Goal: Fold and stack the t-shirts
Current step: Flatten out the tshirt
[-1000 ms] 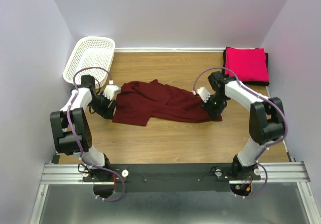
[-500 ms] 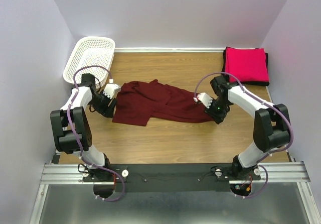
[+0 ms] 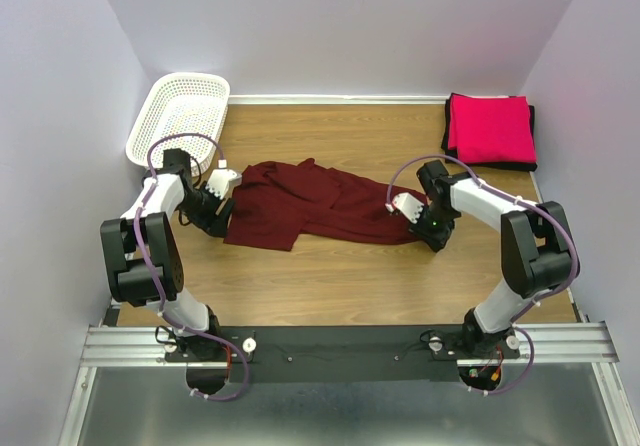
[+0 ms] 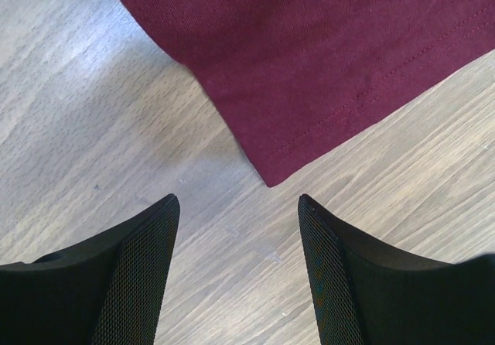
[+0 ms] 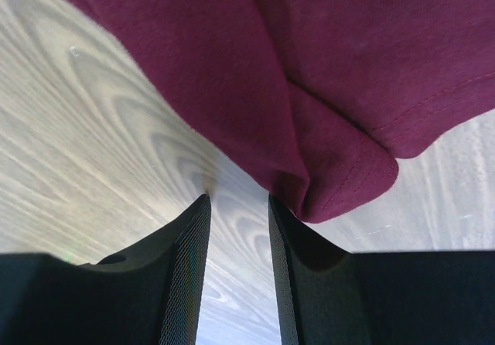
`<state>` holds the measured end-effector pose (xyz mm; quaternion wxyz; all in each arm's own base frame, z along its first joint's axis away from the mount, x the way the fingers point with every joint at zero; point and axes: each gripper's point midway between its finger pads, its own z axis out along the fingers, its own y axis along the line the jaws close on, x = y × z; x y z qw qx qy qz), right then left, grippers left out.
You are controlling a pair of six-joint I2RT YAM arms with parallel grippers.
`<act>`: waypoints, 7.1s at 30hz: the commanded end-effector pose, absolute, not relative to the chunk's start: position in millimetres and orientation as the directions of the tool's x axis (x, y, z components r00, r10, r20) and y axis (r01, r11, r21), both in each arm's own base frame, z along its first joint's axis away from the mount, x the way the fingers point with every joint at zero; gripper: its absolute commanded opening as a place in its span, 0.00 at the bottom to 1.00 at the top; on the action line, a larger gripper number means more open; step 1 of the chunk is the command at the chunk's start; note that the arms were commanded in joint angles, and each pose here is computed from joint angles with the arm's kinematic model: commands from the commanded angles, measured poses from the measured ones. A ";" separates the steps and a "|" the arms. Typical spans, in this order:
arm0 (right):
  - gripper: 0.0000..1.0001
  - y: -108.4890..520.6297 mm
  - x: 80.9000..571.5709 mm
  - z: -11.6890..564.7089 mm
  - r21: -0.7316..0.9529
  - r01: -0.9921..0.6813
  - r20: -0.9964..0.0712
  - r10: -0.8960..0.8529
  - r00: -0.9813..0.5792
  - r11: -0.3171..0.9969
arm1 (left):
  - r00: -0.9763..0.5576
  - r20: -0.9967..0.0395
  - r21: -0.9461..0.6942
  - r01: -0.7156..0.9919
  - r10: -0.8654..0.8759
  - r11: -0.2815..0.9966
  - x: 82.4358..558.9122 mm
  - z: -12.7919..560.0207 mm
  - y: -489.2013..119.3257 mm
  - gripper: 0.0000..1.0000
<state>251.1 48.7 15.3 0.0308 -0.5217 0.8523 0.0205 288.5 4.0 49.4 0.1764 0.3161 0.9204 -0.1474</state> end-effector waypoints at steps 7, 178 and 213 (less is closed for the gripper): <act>0.43 46.9 267.7 19.3 -0.057 -0.891 -0.100 -0.891 -0.443 0.450 | -0.745 -0.413 -0.173 0.628 0.523 0.758 285.3 46.6 0.3 0.70; 0.01 6.0 554.1 590.7 -0.486 0.335 -0.778 -0.574 0.254 0.807 | 0.654 -0.730 0.248 -0.018 0.199 0.969 401.1 710.1 9.6 0.00; 0.01 36.8 556.5 284.7 -0.666 -0.268 -0.678 -0.715 -0.170 0.696 | -0.088 -0.841 0.460 0.401 0.533 0.792 463.8 376.8 7.5 0.00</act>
